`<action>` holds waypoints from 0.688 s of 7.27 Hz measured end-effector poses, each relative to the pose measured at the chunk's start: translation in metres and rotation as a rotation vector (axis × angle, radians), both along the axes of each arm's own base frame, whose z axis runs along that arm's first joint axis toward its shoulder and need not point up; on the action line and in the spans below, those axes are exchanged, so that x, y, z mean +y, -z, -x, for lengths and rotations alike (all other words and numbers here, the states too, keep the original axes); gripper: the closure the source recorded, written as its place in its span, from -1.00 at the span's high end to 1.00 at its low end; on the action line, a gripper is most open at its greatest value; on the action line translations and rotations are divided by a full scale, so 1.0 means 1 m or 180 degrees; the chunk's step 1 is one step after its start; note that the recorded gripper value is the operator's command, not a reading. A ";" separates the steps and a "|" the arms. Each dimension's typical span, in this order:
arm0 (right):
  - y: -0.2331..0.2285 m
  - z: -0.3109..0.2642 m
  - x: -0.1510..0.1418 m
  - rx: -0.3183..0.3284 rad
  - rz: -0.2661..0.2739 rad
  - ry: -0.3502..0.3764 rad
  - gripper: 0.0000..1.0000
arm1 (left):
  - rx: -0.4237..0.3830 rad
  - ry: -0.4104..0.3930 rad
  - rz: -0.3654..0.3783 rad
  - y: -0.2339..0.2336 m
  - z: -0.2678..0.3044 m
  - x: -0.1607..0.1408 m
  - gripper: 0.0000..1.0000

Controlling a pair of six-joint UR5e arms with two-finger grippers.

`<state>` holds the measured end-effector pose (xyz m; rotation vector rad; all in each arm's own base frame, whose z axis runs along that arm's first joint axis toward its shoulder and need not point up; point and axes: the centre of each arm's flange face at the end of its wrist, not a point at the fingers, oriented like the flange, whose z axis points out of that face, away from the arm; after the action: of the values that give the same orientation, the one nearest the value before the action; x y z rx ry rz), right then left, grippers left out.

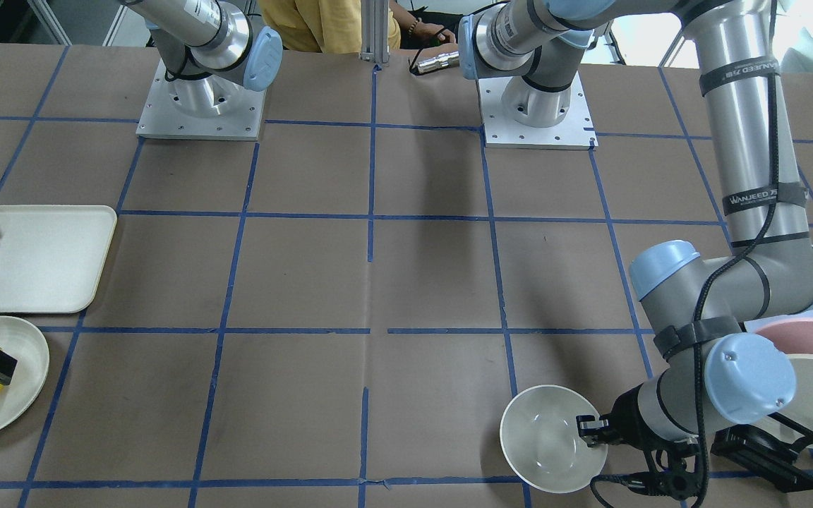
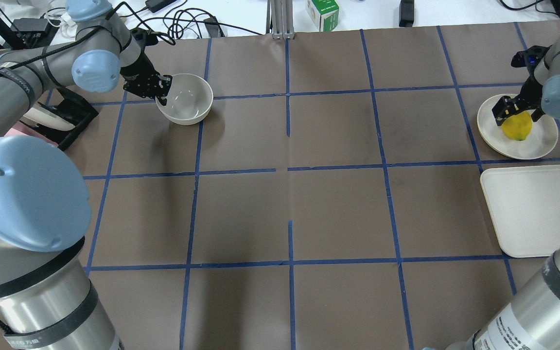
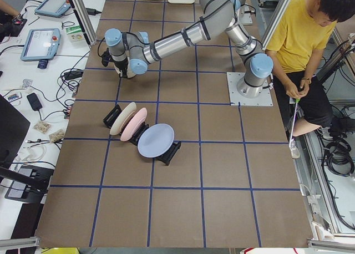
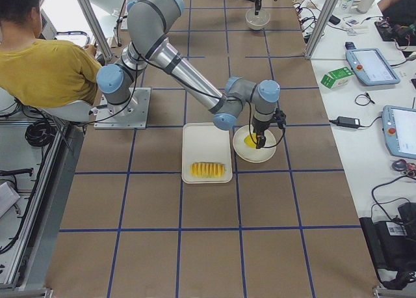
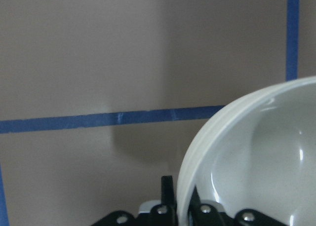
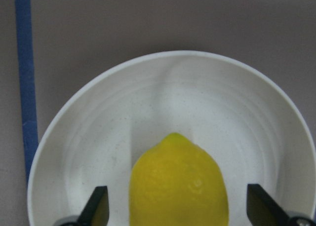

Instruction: Place bowl and put lemon in it

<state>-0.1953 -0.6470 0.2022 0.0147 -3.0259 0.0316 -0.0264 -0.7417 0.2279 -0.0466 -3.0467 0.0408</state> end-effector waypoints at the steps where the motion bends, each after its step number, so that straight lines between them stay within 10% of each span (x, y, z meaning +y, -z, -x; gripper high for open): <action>1: 0.001 0.002 0.002 -0.0012 -0.0032 0.0049 -1.00 | 0.0013 0.0001 -0.0026 -0.009 0.005 0.003 -1.00; 5: -0.059 -0.008 0.011 -0.0022 -0.0038 0.0257 -1.00 | 0.0051 -0.0005 -0.0140 -0.027 0.051 0.017 -1.00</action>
<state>-0.1877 -0.6364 0.2612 -0.1068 -3.0304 0.0066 -0.0772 -0.7245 0.2553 -0.0407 -3.0302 -0.0258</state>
